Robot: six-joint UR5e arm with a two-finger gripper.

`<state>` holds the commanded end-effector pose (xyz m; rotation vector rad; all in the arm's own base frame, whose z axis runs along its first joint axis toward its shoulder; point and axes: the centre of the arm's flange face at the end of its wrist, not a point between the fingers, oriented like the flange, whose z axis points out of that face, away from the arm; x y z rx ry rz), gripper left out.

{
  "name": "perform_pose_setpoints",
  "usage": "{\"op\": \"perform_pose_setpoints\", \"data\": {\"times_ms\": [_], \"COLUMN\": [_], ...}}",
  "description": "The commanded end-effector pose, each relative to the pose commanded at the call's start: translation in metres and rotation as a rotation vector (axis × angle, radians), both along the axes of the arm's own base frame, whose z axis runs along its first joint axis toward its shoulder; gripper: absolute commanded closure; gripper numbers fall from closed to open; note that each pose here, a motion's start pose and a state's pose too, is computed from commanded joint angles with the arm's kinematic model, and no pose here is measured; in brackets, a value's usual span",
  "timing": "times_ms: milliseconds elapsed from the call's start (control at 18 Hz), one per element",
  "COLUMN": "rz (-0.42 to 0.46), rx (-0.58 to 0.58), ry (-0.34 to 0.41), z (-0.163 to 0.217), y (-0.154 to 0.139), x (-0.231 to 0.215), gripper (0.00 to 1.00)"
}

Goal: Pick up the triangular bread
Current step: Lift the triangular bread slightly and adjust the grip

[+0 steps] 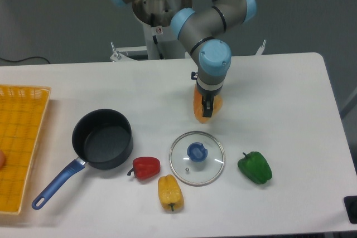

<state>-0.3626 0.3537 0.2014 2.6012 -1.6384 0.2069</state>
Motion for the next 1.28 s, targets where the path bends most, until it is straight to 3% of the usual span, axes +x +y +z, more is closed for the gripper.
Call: {"op": "perform_pose_setpoints", "data": {"times_ms": [333,667,778,889,944,1056,1111,1278], "rz": [-0.002,-0.007,0.006,0.011,0.011,0.011,0.012,0.029], "rx": [-0.005,-0.032,-0.033,-0.035,-0.035,-0.033,-0.033,-0.027], "ry": [0.003,0.033,0.035,0.036,0.036,0.039,0.039,0.057], "z": [0.000,0.006,0.006,0.007,0.007,0.008,0.008,0.016], "y": [0.001,0.001,0.001,0.002,0.002,0.002,0.002,0.005], "x": [-0.002,-0.008,-0.008,-0.009,-0.009,-0.009,-0.009,-0.015], "gripper": [0.21,0.51,0.66,0.69,0.78,0.81,0.88,0.88]}}
